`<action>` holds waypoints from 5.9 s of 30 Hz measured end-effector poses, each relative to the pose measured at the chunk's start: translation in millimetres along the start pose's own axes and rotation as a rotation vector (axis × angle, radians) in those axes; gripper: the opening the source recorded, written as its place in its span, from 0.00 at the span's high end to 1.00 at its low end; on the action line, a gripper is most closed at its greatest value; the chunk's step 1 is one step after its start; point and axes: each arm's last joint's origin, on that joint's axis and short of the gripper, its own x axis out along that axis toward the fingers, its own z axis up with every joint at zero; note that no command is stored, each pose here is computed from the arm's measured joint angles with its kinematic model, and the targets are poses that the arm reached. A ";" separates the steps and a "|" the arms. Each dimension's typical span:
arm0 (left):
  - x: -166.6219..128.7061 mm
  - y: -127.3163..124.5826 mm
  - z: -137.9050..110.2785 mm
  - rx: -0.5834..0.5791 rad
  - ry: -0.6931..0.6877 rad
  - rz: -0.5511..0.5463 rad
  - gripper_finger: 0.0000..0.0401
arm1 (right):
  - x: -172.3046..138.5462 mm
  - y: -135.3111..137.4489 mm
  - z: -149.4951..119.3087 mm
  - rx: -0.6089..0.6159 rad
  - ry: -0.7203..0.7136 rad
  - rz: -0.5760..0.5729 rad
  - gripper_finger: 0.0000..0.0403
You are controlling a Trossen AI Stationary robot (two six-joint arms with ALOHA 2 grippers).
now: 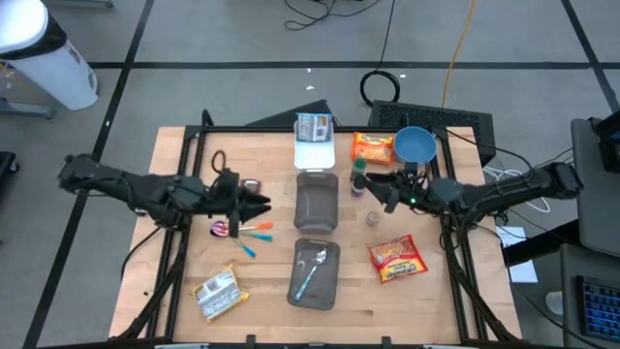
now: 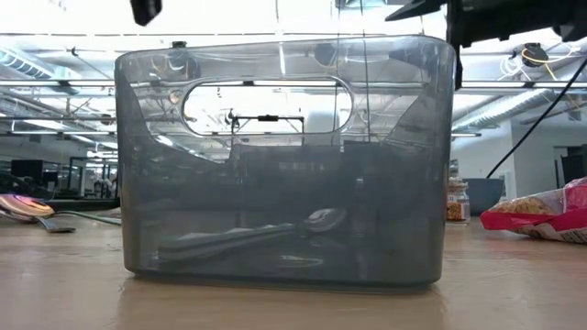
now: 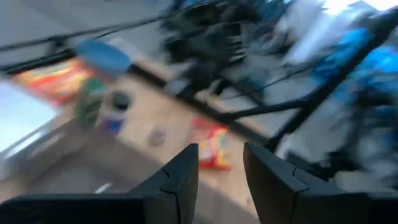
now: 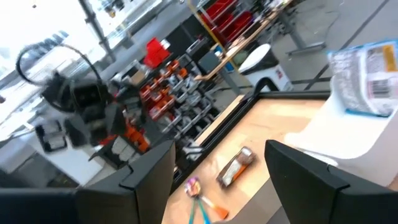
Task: Pick & Place Food Item
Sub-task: Put the orange seasoning pack into the top black bin
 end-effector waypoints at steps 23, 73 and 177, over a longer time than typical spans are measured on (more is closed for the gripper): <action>-52.5 107.5 -38.1 -0.011 0.089 0.271 0.66 | 34.4 -31.0 -17.6 0.077 0.004 -0.186 0.40; -45.3 174.7 -129.1 -0.455 0.638 0.675 0.66 | 67.3 -47.1 -16.3 0.045 0.137 0.147 0.40; -0.6 118.8 36.6 -0.572 0.178 0.113 1.00 | 215.6 74.3 -11.5 -1.323 0.352 0.128 0.54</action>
